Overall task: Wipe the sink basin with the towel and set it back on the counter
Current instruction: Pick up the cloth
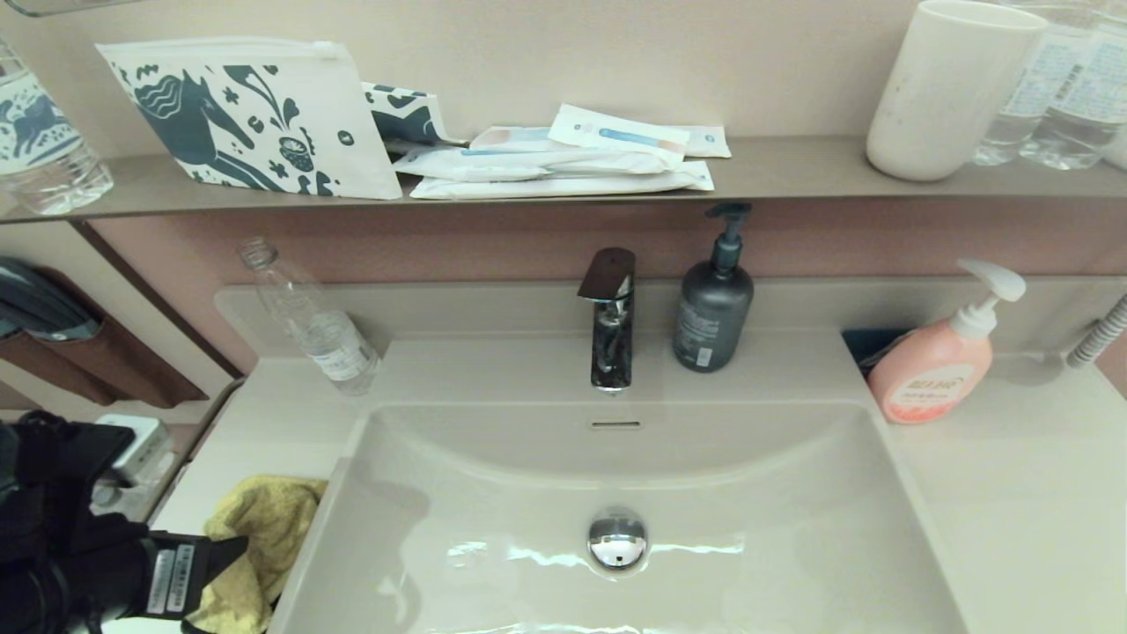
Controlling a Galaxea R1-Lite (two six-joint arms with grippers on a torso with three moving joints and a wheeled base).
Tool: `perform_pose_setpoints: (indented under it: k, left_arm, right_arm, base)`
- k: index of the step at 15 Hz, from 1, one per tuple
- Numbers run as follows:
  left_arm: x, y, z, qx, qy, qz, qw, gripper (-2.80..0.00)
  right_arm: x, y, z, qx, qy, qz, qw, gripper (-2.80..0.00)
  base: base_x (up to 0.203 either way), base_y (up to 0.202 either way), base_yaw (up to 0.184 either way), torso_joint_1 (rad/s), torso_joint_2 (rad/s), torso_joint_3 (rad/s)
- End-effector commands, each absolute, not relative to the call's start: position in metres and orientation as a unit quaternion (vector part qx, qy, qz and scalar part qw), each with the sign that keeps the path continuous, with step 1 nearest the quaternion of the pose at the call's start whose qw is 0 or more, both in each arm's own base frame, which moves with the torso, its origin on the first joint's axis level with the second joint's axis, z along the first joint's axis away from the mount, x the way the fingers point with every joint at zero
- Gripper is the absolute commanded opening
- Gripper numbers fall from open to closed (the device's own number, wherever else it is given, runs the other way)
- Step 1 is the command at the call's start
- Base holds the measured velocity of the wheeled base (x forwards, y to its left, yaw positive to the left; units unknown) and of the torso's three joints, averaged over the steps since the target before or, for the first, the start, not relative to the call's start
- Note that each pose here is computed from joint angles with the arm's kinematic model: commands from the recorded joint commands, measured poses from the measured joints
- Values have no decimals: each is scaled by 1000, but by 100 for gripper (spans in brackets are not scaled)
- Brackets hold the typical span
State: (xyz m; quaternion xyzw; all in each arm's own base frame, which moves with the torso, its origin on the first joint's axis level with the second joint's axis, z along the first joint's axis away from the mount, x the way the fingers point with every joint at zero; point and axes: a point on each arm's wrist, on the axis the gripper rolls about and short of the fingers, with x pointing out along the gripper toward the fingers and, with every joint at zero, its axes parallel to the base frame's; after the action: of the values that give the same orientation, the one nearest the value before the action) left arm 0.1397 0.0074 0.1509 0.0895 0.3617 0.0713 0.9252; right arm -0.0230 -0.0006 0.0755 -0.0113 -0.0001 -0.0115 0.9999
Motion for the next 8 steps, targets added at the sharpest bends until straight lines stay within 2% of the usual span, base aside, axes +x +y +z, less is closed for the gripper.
perform_pose_setpoints:
  k: [1, 5, 8]
  left_arm:
    - [143, 8, 147, 98, 374, 72, 919, 0]
    - [161, 16, 136, 102, 413, 82, 901, 0]
    - [170, 20, 134, 99, 416, 69, 901, 0]
  right_arm:
    - [-23, -1, 76, -12, 0, -12, 1000, -280]
    - [-23, -1, 76, -12, 0, -12, 1000, -280]
    - [-23, -1, 76, -12, 0, -12, 1000, -280]
  base:
    - [0, 0, 0, 0, 0, 0]
    - [0, 0, 0, 0, 0, 0]
    - [0, 0, 0, 0, 0, 0]
